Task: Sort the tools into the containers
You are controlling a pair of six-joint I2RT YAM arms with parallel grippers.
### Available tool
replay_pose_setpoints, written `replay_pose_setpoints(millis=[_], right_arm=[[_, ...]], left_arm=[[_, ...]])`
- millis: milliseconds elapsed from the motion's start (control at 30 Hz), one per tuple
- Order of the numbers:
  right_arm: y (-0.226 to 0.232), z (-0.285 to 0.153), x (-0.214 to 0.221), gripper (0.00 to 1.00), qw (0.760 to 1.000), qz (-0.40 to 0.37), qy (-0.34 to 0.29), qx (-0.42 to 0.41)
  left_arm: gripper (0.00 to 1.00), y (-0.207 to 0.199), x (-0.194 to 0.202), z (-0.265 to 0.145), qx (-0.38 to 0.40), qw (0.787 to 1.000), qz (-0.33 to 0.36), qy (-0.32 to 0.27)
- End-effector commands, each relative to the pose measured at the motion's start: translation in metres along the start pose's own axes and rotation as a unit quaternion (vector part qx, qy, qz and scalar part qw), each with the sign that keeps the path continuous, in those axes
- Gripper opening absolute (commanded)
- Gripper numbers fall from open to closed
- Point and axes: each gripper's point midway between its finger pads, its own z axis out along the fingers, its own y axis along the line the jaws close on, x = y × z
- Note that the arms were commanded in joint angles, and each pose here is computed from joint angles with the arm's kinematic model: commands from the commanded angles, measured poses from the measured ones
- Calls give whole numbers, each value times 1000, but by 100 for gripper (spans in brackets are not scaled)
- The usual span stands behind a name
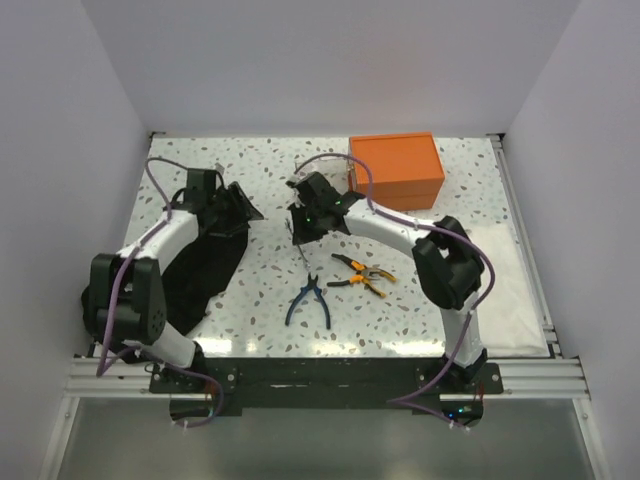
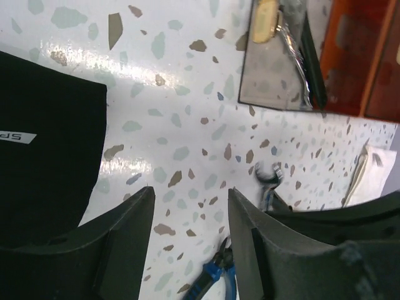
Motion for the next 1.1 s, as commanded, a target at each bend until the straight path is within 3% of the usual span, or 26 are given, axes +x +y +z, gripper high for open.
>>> replay_pose_setpoints(millis=[0, 200, 333, 767, 800, 833, 933, 1067], right_arm=[[2, -69, -96, 0, 988, -41, -146, -4], [-57, -83, -152, 0, 977, -39, -199, 61], [-90, -64, -170, 0, 973, -67, -199, 100], [-110, -28, -183, 0, 962, -150, -197, 115], [-109, -27, -182, 7, 961, -166, -192, 112], [-111, -26, -181, 26, 960, -172, -187, 114], [-105, -44, -187, 46, 958, -178, -196, 115], [-94, -85, -204, 50, 948, -189, -227, 120]], left_arm=[[55, -9, -12, -27, 33, 994, 84, -53], [55, -27, -23, -43, 91, 984, 137, -68], [54, -48, -20, -50, 155, 971, 168, -73], [47, -62, -31, -9, 171, 968, 177, -38], [47, -69, -32, -8, 177, 966, 185, -38], [47, -73, -32, -7, 180, 965, 189, -37], [47, -81, -29, 5, 184, 963, 194, -24], [47, -87, -20, 34, 185, 964, 191, 5]])
